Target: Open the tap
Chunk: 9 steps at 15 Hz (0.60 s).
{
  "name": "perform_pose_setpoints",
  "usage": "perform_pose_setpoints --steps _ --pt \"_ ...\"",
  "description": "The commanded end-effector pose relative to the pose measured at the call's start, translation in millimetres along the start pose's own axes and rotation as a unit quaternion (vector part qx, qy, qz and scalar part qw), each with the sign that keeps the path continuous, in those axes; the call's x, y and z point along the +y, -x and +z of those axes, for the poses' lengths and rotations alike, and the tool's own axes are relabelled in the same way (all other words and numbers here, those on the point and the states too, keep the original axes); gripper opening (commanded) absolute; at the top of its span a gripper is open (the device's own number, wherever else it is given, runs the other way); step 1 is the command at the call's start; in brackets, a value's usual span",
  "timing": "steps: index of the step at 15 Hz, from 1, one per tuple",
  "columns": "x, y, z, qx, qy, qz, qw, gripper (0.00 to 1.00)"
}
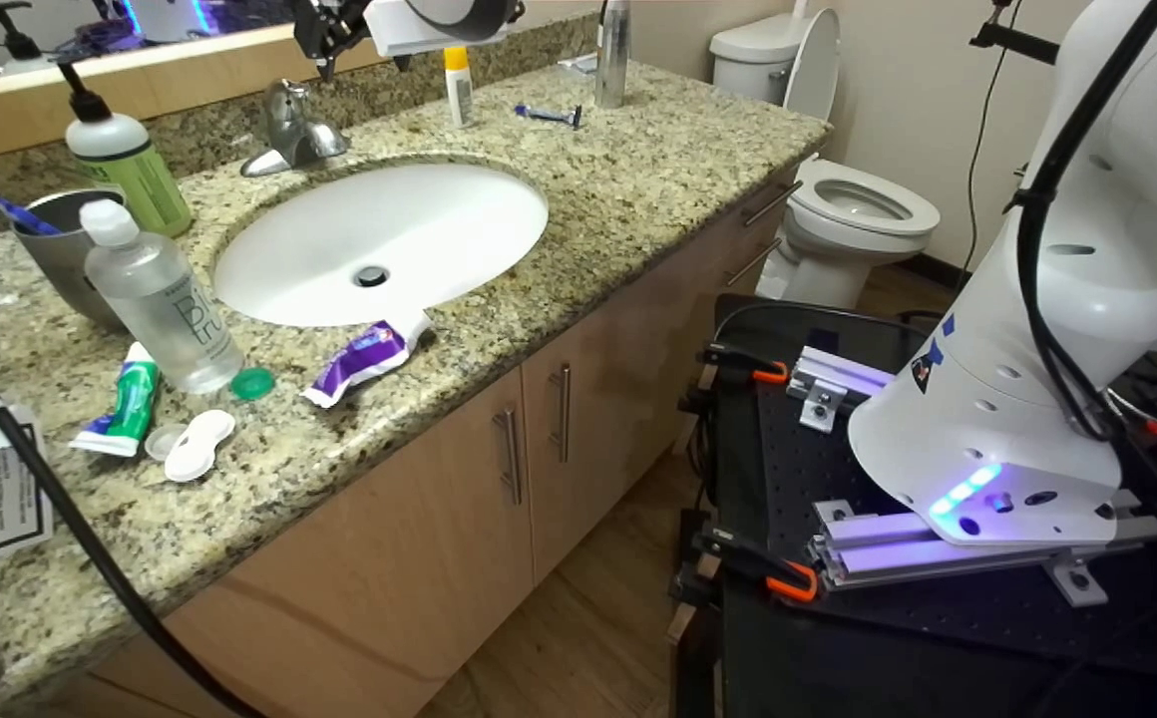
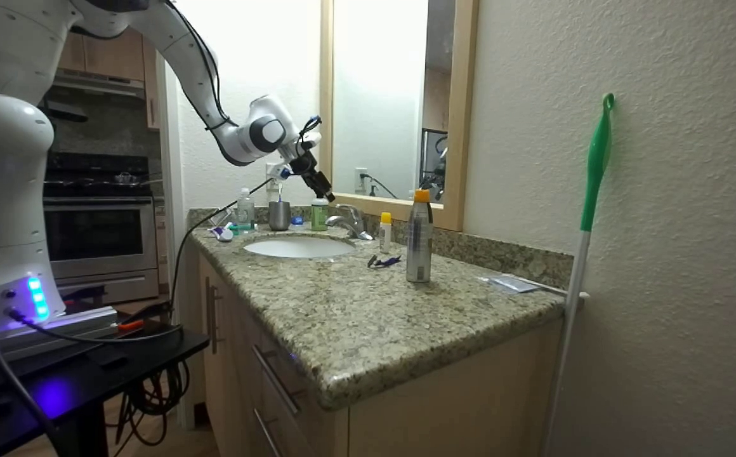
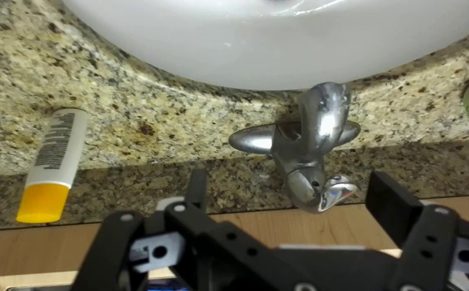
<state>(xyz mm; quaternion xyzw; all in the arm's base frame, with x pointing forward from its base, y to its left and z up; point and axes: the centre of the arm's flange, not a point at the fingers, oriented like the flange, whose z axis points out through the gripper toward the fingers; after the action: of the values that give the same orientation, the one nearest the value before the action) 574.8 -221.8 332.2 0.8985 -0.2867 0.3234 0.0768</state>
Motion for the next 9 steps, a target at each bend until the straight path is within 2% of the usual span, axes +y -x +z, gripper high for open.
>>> perform_pose_setpoints --steps 1,4,5,7,9 --pt "-23 5 34 0.034 -0.025 0.004 0.9991 1.00" --pt "-38 0 44 0.084 -0.054 0.026 0.9947 1.00" --pt "-31 9 30 0.056 -0.044 0.011 0.9974 1.00" --pt "-36 6 37 0.070 -0.051 0.018 0.9961 1.00" --pt "-29 -1 54 0.087 -0.034 0.015 0.9955 1.00"
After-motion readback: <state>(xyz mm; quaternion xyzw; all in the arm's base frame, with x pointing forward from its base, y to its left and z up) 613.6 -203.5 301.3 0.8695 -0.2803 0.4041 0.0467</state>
